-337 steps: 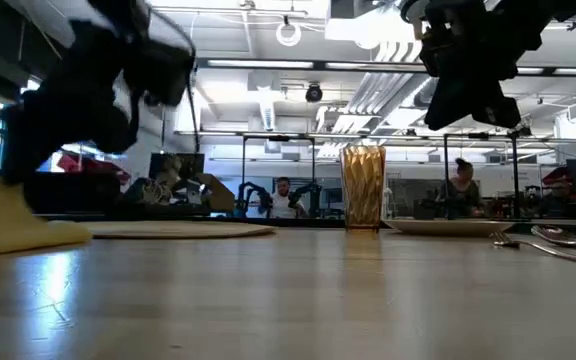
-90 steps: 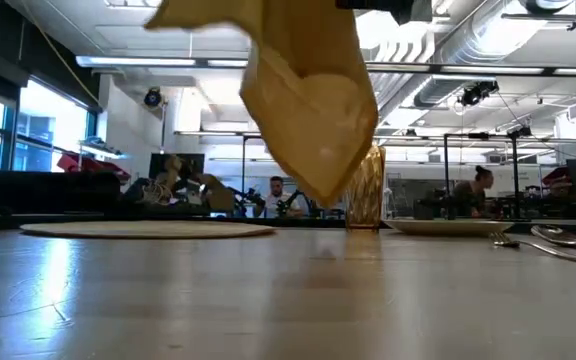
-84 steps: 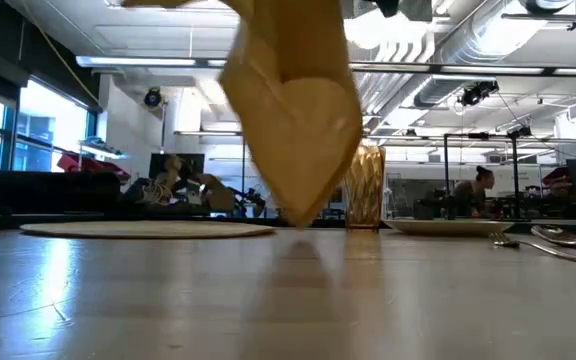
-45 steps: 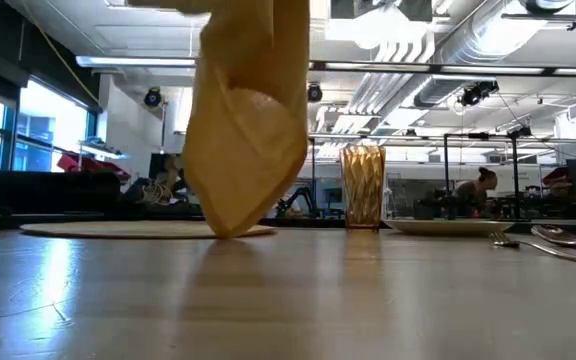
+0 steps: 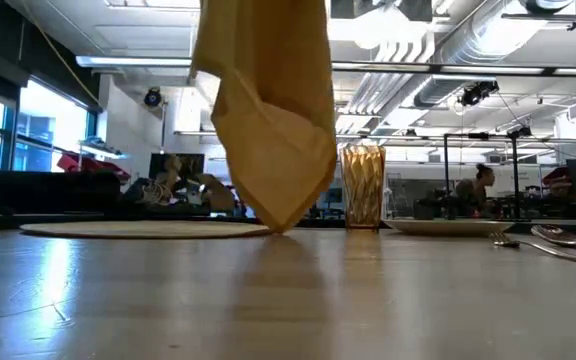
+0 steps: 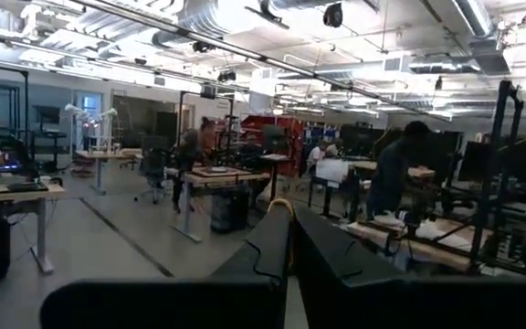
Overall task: Set table place
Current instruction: Fold the yellow table napkin
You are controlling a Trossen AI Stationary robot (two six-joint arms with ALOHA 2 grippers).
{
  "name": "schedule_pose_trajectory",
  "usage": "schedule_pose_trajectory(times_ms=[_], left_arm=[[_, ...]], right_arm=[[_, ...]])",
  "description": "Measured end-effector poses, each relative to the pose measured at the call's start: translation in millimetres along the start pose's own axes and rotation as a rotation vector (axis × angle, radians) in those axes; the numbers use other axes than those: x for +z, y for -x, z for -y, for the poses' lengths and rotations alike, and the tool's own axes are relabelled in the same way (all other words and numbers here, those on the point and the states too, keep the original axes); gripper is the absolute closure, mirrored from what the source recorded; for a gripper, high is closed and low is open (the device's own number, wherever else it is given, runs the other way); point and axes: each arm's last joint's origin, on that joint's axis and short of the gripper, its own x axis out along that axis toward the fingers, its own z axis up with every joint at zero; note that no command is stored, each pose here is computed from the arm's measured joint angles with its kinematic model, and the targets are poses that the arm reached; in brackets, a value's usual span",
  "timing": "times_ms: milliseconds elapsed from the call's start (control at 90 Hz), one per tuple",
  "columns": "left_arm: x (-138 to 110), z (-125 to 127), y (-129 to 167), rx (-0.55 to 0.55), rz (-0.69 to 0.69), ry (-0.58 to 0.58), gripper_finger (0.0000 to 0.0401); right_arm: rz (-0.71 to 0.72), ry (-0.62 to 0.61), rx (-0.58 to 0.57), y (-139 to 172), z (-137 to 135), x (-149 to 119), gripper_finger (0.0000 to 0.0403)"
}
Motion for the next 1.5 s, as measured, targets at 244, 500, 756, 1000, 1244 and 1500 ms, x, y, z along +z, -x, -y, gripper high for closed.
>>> schedule_pose_trajectory(times_ms=[244, 500, 756, 1000, 1244, 1500], left_arm=[[0, 0, 1, -0.002, -0.002, 0.001, 0.0401], [0, 0, 1, 0.007, -0.006, 0.0, 0.0401], [-1, 0, 1, 0.025, -0.021, -0.027, 0.0401], [-1, -1, 1, 0.036, -0.028, -0.033, 0.0401], [-1, -1, 1, 0.036, -0.028, -0.032, 0.0401], [0, -1, 1, 0.036, -0.027, -0.022, 0.0401]], right_arm=[[-0.017, -0.085, 0.068, -5, -2, -3, 0.0219], [-0.026, -0.105, -0.023, -16, -13, -10, 0.02], [0.055, -0.09, 0.086, -15, -18, -2, 0.0199], [0.068, -0.102, 0.067, -14, -19, 0, 0.0199], [0.064, -0.228, -0.109, -19, -5, -2, 0.0202], [0.068, -0.324, -0.157, -28, 18, -4, 0.0281]])
